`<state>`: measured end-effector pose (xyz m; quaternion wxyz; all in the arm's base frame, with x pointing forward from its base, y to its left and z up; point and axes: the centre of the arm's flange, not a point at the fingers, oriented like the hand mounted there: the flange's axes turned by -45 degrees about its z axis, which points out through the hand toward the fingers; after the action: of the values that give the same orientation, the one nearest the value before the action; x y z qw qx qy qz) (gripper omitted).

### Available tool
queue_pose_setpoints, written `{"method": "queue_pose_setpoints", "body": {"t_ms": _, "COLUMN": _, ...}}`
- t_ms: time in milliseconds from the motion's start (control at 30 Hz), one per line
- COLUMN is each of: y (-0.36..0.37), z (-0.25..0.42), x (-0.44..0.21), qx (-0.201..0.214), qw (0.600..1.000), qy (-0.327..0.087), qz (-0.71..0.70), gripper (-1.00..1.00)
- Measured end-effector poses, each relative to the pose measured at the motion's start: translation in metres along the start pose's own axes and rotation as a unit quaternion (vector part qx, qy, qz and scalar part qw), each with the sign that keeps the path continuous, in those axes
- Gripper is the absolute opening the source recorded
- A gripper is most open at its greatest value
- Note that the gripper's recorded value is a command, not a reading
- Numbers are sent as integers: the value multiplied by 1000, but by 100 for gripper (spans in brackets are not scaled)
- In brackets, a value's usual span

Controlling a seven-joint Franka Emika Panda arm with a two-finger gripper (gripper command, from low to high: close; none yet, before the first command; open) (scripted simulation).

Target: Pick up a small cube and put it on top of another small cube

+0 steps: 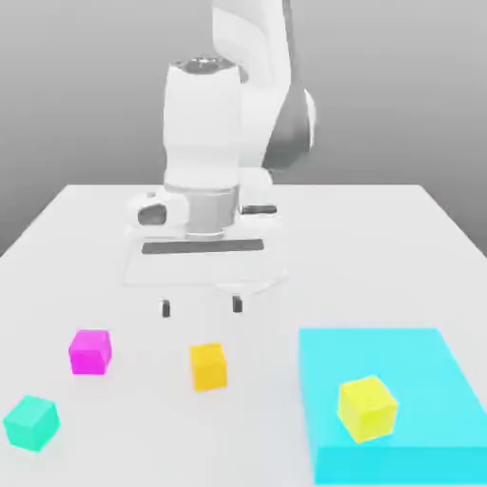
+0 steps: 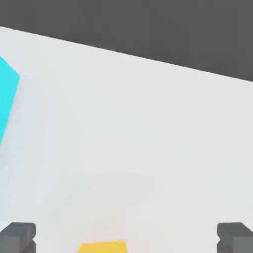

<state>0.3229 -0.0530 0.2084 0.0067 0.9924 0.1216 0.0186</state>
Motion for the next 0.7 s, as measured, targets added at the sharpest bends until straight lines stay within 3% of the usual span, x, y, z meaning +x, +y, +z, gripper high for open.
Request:
{"method": "queue_pose_setpoints", "body": {"t_ms": 467, "y": -4, "z": 78, "x": -18, "qx": 7, "qw": 1000, "qy": -17, "qz": -6, "gripper": 0}}
{"method": "queue_pose_setpoints", "body": {"t_ms": 500, "y": -4, "z": 81, "x": -19, "qx": 8, "qw": 1000, "qy": -17, "qz": -6, "gripper": -100}}
{"method": "queue_pose_setpoints", "body": {"t_ms": 700, "y": -4, "z": 83, "x": -20, "qx": 9, "qw": 1000, "qy": -18, "qz": -6, "gripper": -100}}
